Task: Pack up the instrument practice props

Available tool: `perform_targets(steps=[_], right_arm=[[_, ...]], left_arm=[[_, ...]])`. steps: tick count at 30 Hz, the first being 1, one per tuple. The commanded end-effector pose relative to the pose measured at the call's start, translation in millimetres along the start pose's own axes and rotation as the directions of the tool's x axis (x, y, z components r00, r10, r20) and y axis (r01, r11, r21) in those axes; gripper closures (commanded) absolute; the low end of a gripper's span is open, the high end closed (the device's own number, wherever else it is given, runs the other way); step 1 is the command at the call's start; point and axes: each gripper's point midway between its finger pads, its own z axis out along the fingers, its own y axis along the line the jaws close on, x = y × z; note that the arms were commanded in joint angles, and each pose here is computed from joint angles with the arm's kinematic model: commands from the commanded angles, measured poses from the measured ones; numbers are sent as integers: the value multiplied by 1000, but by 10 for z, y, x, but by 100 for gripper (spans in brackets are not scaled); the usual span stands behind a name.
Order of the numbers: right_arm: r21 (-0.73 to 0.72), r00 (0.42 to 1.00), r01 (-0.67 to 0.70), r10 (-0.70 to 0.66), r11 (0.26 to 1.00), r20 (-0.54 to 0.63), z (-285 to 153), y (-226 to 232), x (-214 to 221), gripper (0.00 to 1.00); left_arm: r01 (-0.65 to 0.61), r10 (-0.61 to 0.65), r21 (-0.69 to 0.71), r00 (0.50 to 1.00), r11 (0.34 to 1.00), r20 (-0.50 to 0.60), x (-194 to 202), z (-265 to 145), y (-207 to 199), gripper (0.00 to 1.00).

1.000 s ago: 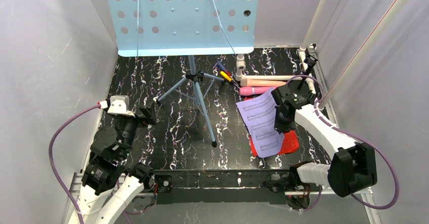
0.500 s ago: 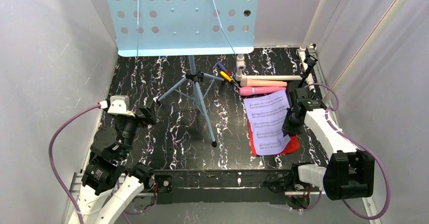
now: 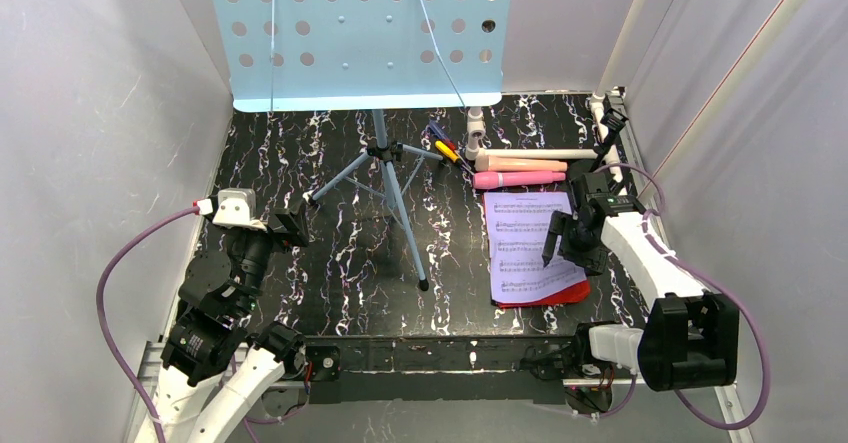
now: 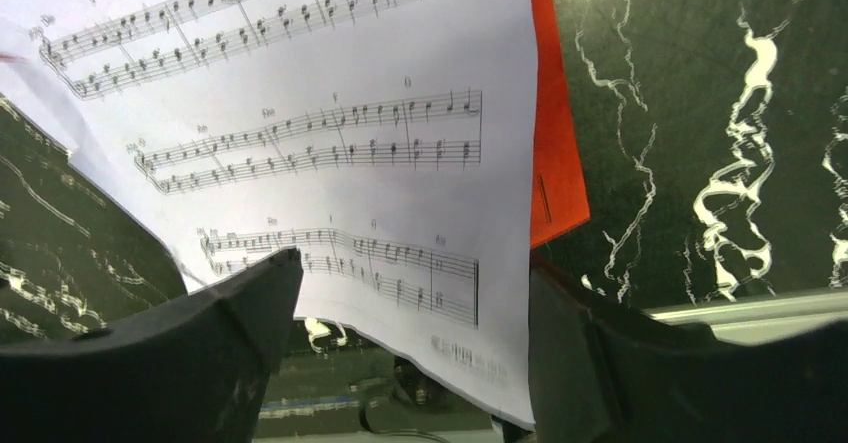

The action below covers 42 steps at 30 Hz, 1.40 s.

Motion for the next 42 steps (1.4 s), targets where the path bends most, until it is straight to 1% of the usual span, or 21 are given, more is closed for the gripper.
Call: perform_targets(steps=[1, 3, 8, 11, 13, 16, 19, 22, 25, 29, 32, 33, 36, 40, 41, 42], right_arm=[[31, 996, 26, -28, 999, 82, -296, -67, -159, 10], [42, 994, 26, -30, 999, 104, -382, -91, -190, 2], [39, 983, 35, -42, 999, 179, -602, -68, -284, 1], [67, 963, 46, -63, 997, 263, -739, -52, -368, 1], [27, 943, 73, -78, 997, 324, -803, 87, -414, 1], [-85, 905, 143, -95, 986, 415, -891, 419, -438, 1], [-193, 863, 229, -108, 954, 494, -950, 758, -410, 1], [-289, 823, 309, -102, 906, 559, -1001, 1082, -395, 1], [-398, 792, 387, -79, 832, 606, -1043, 1452, -379, 1], [-512, 749, 498, -49, 700, 661, -1169, 1951, -359, 1], [-567, 717, 600, -66, 565, 694, -1298, 2283, -303, 1], [-576, 692, 639, -53, 510, 720, -1386, 2399, -312, 1], [-557, 621, 725, -35, 405, 783, -1528, 2603, -348, 1], [-520, 545, 782, 27, 343, 838, -1659, 2831, -503, 1], [-523, 539, 791, 44, 316, 841, -1684, 2893, -512, 1], [-512, 515, 807, 72, 295, 854, -1725, 2960, -550, 1]], left_arm=[[1, -1, -1, 1000, 1000, 13, -33, 29, -8, 18], [-1, 1, 0, 1000, 1000, 10, -28, 34, -13, 18], [-1, 1, 0, 1000, 1000, 9, -24, 33, -12, 18], [-1, 1, 6, 1000, 1000, 5, -19, 38, -27, 18], [2, -2, 16, 1000, 1000, -2, -10, 44, -47, 18], [9, -9, 35, 1000, 999, -12, 7, 53, -91, 18], [19, -18, 53, 999, 998, -32, 43, 75, -139, 18], [38, -34, 83, 998, 996, -51, 66, 82, -210, 17], [59, -50, 122, 996, 991, -78, 111, 89, -299, 17], [77, -56, 154, 989, 985, -135, 204, 106, -390, 16], [89, -57, 183, 983, 979, -172, 285, 120, -467, 16], [95, -60, 193, 982, 977, -176, 296, 122, -491, 16], [100, -61, 218, 982, 971, -179, 301, 124, -541, 15], [93, -53, 216, 982, 972, -183, 335, 141, -539, 13], [90, -50, 216, 981, 972, -185, 355, 152, -542, 12], [90, -49, 218, 982, 972, -185, 365, 165, -549, 11]])
